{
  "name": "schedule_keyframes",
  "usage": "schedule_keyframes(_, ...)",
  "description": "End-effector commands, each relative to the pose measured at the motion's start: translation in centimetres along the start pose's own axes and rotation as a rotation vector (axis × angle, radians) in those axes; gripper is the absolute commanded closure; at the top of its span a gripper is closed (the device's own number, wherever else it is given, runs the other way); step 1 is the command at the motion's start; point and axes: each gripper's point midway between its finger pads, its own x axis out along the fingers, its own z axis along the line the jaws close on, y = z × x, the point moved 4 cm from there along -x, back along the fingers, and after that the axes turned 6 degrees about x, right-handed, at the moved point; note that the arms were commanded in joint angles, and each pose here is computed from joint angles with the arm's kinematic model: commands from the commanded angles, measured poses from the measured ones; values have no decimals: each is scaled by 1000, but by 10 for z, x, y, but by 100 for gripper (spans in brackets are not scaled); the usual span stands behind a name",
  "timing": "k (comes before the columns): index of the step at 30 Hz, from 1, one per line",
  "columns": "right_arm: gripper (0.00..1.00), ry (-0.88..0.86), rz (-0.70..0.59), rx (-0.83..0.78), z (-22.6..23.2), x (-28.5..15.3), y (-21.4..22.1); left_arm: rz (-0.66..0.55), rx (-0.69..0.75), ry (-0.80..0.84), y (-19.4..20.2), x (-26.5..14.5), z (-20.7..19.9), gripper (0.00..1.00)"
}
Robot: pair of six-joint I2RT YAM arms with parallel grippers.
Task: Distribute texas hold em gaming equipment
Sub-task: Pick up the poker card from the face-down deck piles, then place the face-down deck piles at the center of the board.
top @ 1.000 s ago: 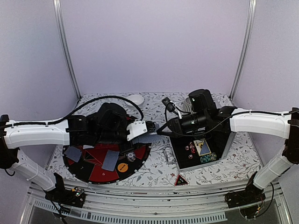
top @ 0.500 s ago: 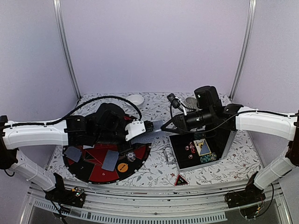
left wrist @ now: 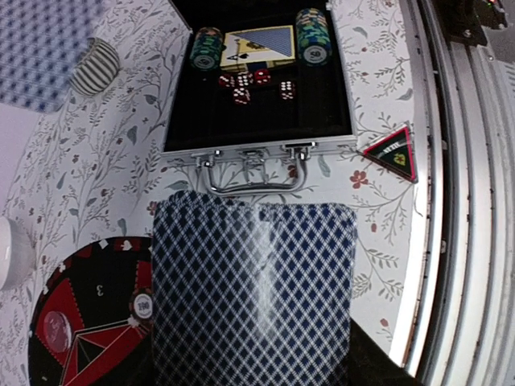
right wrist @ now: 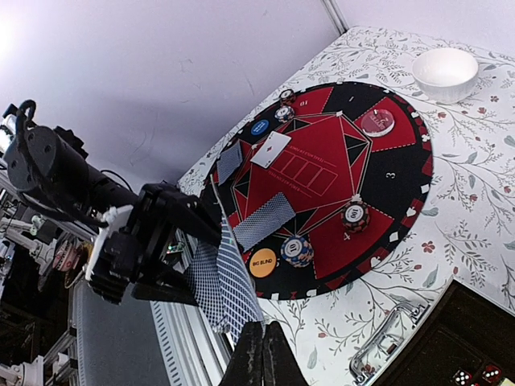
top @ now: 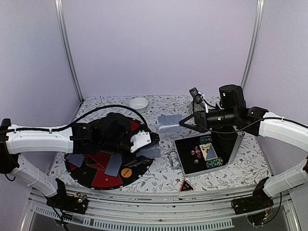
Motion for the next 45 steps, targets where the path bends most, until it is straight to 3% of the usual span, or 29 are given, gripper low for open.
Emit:
schedule_keyframes(1,98,42,-25,-7,-3,-11,1,17,-50,170,10,23,-46,39)
schedule_keyframes(14,98,80,-38,-18,-4,-21,4,142,-53,262,49,82,-81,39)
schedule_keyframes(20,98,79,-42,-19,-3,-22,4,145,-38,278,55,91,-86,39)
schedule_keyframes(26,98,77,-37,-18,-4,-21,4,138,-38,298,60,95,-92,27)
schedule_keyframes(35,98,74,-41,-21,-2,-22,2,147,-23,300,62,94,-93,22)
schedule_keyframes(40,98,78,-40,-22,-3,-23,3,90,-20,214,47,77,-76,12)
schedule_keyframes(42,98,79,-40,-26,-3,-22,3,24,-28,184,28,62,-66,3)
schedule_keyframes(45,98,58,-32,-38,0,-22,3,-125,-48,155,-12,28,-51,2)
